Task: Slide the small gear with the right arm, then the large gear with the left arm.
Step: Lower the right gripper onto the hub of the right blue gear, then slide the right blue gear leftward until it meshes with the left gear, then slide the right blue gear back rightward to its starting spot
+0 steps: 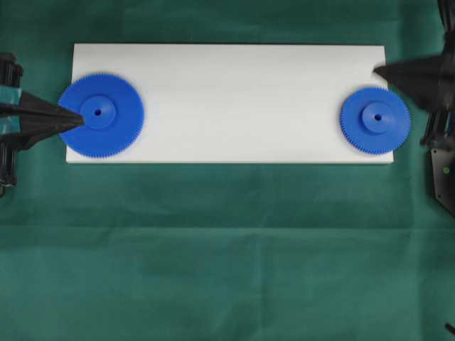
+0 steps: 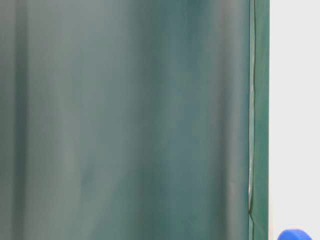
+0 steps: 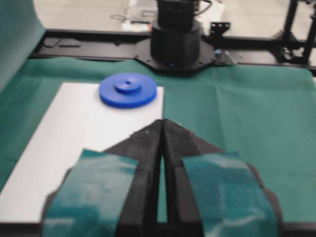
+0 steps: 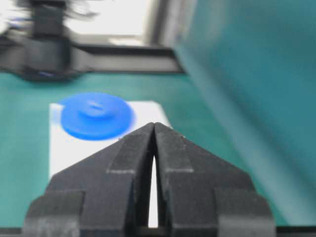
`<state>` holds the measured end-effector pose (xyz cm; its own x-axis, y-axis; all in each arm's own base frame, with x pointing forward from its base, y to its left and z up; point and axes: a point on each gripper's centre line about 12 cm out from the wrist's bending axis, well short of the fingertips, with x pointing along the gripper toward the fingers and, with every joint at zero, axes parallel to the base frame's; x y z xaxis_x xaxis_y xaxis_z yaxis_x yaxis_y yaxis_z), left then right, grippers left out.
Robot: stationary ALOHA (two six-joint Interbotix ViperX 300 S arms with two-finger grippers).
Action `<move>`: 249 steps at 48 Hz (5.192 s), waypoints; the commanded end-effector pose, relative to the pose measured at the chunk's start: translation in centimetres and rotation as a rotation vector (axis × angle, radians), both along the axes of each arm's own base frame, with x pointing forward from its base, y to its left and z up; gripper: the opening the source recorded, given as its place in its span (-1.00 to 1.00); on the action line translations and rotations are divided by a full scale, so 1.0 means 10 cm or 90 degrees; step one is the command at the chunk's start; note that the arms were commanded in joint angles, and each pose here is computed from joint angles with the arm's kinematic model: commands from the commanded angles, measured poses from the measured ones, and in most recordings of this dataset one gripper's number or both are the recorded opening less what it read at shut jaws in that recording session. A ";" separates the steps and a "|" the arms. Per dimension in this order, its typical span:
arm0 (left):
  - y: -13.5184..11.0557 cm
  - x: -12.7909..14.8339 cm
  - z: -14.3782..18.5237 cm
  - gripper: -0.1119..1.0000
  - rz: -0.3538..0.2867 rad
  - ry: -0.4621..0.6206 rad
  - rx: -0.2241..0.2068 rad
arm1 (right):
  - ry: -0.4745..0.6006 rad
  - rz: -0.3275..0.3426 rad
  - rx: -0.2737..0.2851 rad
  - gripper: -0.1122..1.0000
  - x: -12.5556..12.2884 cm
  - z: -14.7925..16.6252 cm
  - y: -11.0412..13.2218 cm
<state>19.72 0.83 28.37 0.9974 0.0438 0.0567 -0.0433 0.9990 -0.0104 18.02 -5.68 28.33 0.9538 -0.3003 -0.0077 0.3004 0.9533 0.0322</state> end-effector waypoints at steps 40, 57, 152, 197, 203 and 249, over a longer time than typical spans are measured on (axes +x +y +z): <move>0.04 0.01 -0.03 -0.80 0.014 0.000 -0.006 | 0.350 -0.158 0.309 0.11 -0.25 -0.81 -0.20; 0.04 0.00 -0.05 -0.80 0.014 0.004 -0.006 | 0.395 -0.166 0.329 0.11 -0.30 -0.97 -0.17; 0.06 -0.02 -0.17 -0.80 0.018 0.014 -0.015 | 0.559 -0.104 0.354 0.11 1.66 -1.94 -0.48; 0.05 -0.03 -0.21 -0.80 0.017 0.021 -0.017 | 0.487 -0.010 0.232 0.11 3.23 -1.80 -0.38; 0.05 -0.03 -0.21 -0.80 0.017 0.020 -0.016 | 0.486 -0.010 0.231 0.11 3.23 -1.79 -0.38; 0.05 -0.05 -0.26 -0.80 0.017 0.026 -0.031 | 0.570 -0.059 0.259 0.11 2.23 -1.87 -0.50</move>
